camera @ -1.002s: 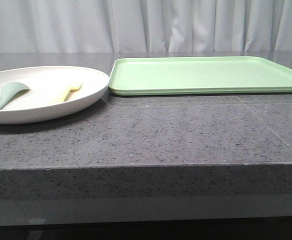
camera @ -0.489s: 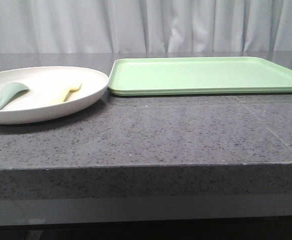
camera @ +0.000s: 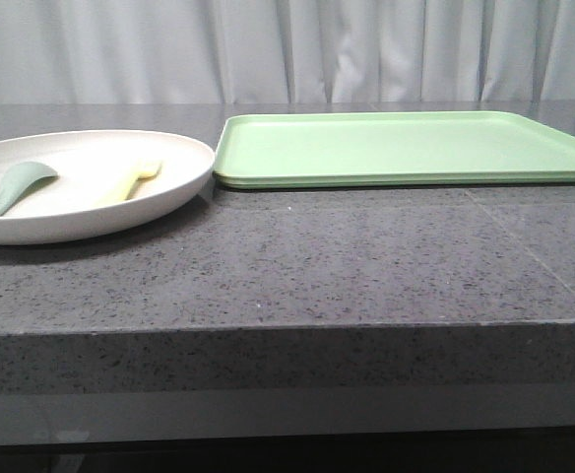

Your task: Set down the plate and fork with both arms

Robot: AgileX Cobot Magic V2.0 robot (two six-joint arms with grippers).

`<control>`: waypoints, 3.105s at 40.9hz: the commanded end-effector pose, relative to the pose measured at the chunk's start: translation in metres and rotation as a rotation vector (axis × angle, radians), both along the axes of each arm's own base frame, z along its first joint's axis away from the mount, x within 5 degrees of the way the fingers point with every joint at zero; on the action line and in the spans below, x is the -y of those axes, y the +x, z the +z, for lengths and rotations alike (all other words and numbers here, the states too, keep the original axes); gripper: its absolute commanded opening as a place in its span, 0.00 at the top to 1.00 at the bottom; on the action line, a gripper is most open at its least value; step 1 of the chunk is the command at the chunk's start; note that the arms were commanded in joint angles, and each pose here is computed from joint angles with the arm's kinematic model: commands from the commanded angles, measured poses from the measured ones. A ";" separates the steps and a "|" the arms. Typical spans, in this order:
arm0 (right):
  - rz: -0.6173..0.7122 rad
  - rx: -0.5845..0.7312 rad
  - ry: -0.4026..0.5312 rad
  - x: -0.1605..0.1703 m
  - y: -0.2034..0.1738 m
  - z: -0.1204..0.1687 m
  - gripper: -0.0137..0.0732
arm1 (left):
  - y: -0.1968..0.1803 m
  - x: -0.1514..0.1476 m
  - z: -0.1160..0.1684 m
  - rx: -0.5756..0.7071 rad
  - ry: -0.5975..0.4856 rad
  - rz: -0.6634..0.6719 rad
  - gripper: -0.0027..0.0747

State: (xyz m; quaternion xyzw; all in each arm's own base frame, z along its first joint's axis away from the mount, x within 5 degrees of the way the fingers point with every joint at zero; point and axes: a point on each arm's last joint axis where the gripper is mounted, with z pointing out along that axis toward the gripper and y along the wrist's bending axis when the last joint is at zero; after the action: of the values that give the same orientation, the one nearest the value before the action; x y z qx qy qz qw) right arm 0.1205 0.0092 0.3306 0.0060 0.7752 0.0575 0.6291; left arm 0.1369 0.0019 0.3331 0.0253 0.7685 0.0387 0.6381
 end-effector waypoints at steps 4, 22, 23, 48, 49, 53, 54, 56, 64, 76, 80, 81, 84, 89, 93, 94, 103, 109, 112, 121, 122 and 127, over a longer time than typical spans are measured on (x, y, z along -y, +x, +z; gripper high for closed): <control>-0.008 0.117 0.004 0.001 0.002 0.019 0.29 | 0.004 0.002 0.020 0.126 -0.002 -0.020 0.49; -0.008 0.117 0.004 0.001 0.002 0.019 0.13 | 0.013 0.002 0.017 0.093 -0.026 -0.019 0.13; -0.008 0.117 0.004 0.001 0.002 0.019 0.13 | 0.017 0.002 0.016 0.063 -0.026 -0.014 0.13; -0.008 0.114 0.004 0.001 0.002 0.019 0.13 | 0.134 0.005 -0.005 -0.619 -0.179 0.056 0.13; -0.008 0.113 0.004 0.001 0.002 0.019 0.13 | 0.137 0.006 -0.007 -0.628 -0.179 0.055 0.13; -0.008 0.113 0.004 0.001 0.002 0.019 0.13 | 0.147 0.009 -0.012 -0.666 -0.174 0.048 0.13; -0.008 0.113 0.004 0.001 0.002 0.019 0.13 | 0.150 0.011 -0.015 -0.680 -0.171 0.042 0.14; -0.008 0.112 0.004 0.001 0.002 0.019 0.13 | 0.155 0.014 -0.018 -0.707 -0.166 0.035 0.15; -0.008 0.111 0.004 0.001 0.002 0.019 0.13 | 0.171 0.018 -0.037 -0.779 -0.158 0.032 0.17; -0.008 0.111 0.004 0.001 0.002 0.019 0.13 | 0.177 0.019 -0.051 -0.836 -0.155 0.037 0.22; -0.008 0.111 0.004 0.001 0.002 0.019 0.13 | 0.177 0.019 -0.051 -0.837 -0.160 0.037 0.36; -0.008 0.111 0.004 0.001 0.002 0.019 0.13 | 0.177 0.019 -0.051 -0.837 -0.165 0.036 0.40; -0.008 0.111 0.004 0.001 0.002 0.019 0.13 | 0.177 0.020 -0.051 -0.837 -0.169 0.036 0.53; -0.008 0.111 0.004 0.001 0.002 0.019 0.13 | 0.178 0.021 -0.053 -0.845 -0.197 0.032 0.71; -0.008 0.111 0.004 0.001 0.002 0.019 0.13 | 0.180 0.022 -0.057 -0.860 -0.209 0.032 0.78; -0.008 0.111 0.004 0.001 0.002 0.019 0.13 | 0.181 0.023 -0.059 -0.865 -0.211 0.033 0.79; -0.008 0.108 0.004 0.001 0.002 0.018 0.13 | 0.181 0.023 -0.059 -0.865 -0.211 0.033 0.99; -0.008 0.108 0.004 0.001 0.002 0.018 0.13 | 0.179 0.022 -0.057 -0.866 -0.212 0.035 0.99; -0.008 0.108 0.004 0.001 0.002 0.018 0.13 | 0.176 0.018 -0.051 -0.846 -0.229 0.042 0.99; -0.008 0.108 0.004 0.001 0.002 0.018 0.13 | 0.167 -0.002 -0.026 -0.738 -0.372 0.013 0.99; -0.008 0.108 0.004 0.001 0.002 0.018 0.13 | 0.166 -0.005 -0.024 -0.727 -0.377 0.007 0.99; -0.008 0.108 0.004 0.001 0.002 0.018 0.13 | 0.164 -0.015 -0.012 -0.656 -0.506 -0.032 0.99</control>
State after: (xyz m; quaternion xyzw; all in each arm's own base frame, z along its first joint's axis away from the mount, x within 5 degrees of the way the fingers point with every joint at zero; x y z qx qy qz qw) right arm 0.1205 0.0092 0.3308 0.0061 0.7745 0.0575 0.6299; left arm 0.3032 0.0142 0.2925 -0.0924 0.9472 -0.1239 0.2810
